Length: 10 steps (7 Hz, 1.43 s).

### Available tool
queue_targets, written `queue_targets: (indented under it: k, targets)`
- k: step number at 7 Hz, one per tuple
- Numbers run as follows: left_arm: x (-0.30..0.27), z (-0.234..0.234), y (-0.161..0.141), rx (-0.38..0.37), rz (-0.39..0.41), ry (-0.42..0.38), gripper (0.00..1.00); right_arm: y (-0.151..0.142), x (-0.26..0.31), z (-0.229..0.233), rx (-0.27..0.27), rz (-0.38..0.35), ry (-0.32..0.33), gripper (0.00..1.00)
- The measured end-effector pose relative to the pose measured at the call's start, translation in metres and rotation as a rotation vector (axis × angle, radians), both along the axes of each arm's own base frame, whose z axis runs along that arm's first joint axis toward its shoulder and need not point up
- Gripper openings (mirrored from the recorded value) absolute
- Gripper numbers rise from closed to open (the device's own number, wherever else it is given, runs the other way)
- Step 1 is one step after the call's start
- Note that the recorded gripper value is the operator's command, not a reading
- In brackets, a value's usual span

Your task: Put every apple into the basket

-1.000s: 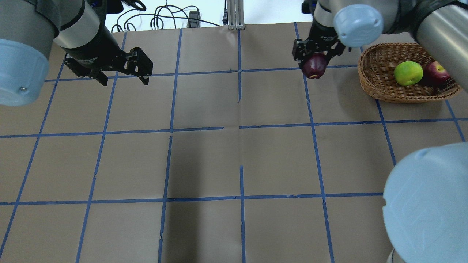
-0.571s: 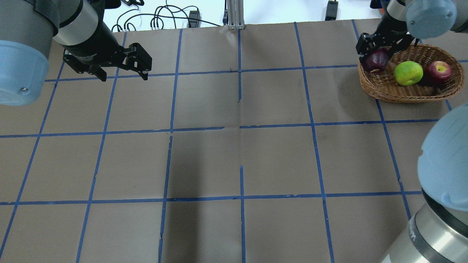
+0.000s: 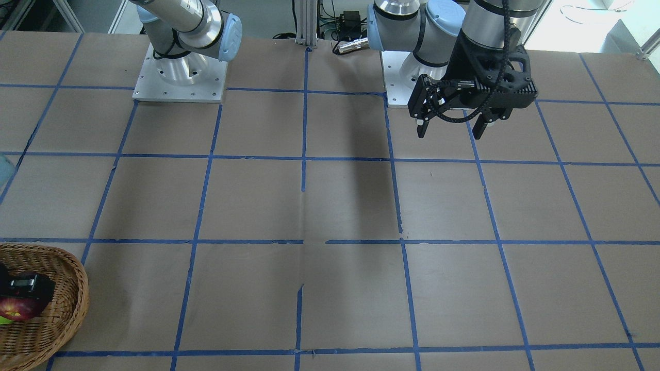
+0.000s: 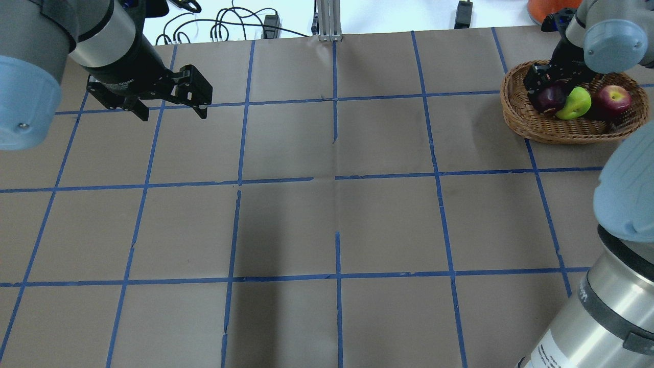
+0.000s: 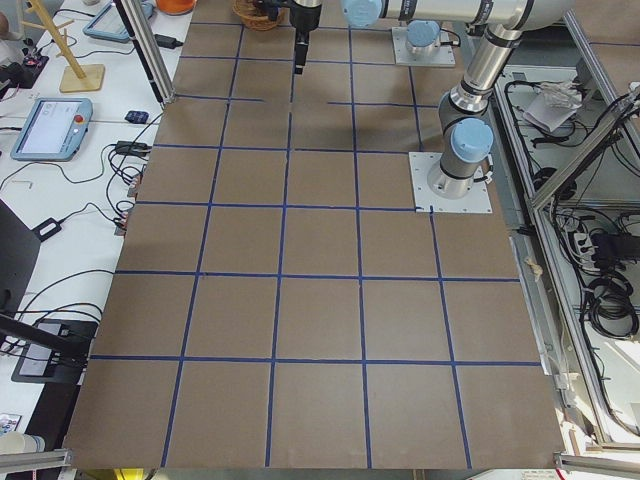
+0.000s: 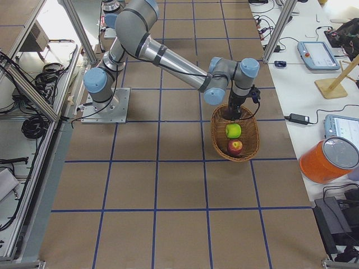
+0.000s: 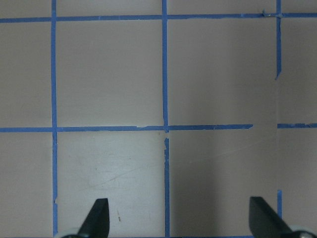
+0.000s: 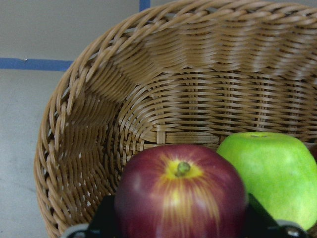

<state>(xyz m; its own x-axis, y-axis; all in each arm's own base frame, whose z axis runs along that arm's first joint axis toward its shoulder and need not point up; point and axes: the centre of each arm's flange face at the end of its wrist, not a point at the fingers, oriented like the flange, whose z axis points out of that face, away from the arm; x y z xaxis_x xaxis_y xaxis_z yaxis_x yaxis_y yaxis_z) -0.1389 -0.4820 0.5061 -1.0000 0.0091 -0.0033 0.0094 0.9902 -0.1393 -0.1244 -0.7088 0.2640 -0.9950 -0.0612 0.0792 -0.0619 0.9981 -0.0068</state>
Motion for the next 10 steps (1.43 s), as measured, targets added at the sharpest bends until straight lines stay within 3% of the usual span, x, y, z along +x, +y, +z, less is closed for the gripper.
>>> queue_targets:
  k: [2, 4, 6, 8, 10]
  targets:
    - [0.0, 0.0, 0.0, 0.0, 0.003, -0.004, 1.0, 0.001, 0.001, 0.02, -0.021, 0.012, 0.008, 1.0]
    - [0.001, 0.001, 0.0, -0.001, 0.005, -0.007, 1.0, 0.033, 0.031, 0.096, 0.0, 0.015, -0.013, 1.0]
    - [0.002, 0.0, 0.0, 0.001, 0.006, -0.006, 1.0, 0.089, 0.101, 0.179, 0.047, 0.033, -0.042, 1.0]
    - [0.002, 0.0, 0.001, 0.007, 0.006, -0.007, 1.0, 0.141, 0.184, 0.214, 0.072, 0.065, -0.06, 1.0]
    - [0.002, 0.001, 0.001, 0.016, 0.008, -0.007, 1.0, 0.204, 0.231, 0.225, 0.07, 0.027, -0.12, 1.0]
